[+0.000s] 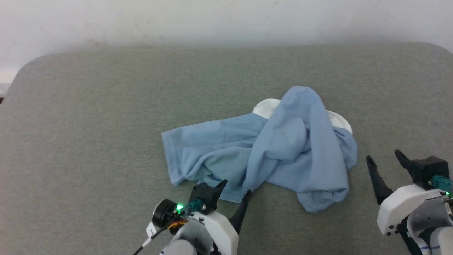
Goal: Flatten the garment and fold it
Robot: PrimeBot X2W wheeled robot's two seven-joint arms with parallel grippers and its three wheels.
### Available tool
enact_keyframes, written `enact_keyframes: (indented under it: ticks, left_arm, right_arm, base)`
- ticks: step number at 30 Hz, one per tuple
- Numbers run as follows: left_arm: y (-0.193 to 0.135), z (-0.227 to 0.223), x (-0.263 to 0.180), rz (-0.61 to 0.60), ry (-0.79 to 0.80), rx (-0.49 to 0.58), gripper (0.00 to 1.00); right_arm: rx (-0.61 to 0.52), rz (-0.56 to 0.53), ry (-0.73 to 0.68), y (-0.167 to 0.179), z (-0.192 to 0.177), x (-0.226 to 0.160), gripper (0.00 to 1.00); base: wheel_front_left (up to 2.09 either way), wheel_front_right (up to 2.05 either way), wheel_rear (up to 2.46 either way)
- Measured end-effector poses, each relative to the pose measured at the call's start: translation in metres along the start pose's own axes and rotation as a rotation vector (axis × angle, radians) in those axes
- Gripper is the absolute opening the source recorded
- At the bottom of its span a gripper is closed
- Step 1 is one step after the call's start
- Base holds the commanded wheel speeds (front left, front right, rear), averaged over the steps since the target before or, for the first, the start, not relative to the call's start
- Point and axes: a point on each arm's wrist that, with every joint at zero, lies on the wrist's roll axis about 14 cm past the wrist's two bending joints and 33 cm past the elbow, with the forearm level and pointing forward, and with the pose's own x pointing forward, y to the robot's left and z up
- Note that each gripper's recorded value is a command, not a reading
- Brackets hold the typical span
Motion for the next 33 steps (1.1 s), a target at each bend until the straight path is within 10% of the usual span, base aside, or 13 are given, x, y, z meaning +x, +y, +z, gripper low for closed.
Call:
enact_keyframes:
  ticks: [12, 13, 14, 15, 22, 33]
  left_arm:
    - [-0.008, -0.045, 0.049, -0.094, 0.231, 0.072, 1.00]
    - [-0.009, -0.049, 0.051, -0.099, 0.243, 0.071, 0.86]
    - [-0.010, -0.050, 0.053, -0.106, 0.246, 0.069, 0.26]
    - [-0.011, -0.050, 0.056, -0.112, 0.239, 0.062, 0.00]
    - [-0.004, -0.021, 0.061, -0.089, 0.090, 0.030, 0.00]
    - [0.075, 0.157, 0.018, 0.191, -0.541, 0.086, 0.00]
  right_arm:
    - [0.047, -0.129, 0.073, -0.032, -0.033, -0.019, 1.00]
    - [0.049, -0.135, 0.079, -0.034, -0.036, -0.020, 1.00]
    - [0.051, -0.140, 0.085, -0.034, -0.038, -0.020, 1.00]
    - [0.053, -0.144, 0.093, -0.035, -0.041, -0.021, 1.00]
    - [0.064, -0.147, 0.108, -0.033, -0.049, -0.021, 1.00]
    - [0.069, -0.100, 0.046, -0.016, -0.030, -0.018, 1.00]
  base:
    - [0.00, 0.00, 0.00]
    - [0.00, 0.00, 0.00]
    - [0.00, 0.00, 0.00]
    - [0.00, 0.00, 0.00]
    - [0.00, 0.00, 0.00]
    - [0.00, 0.00, 0.00]
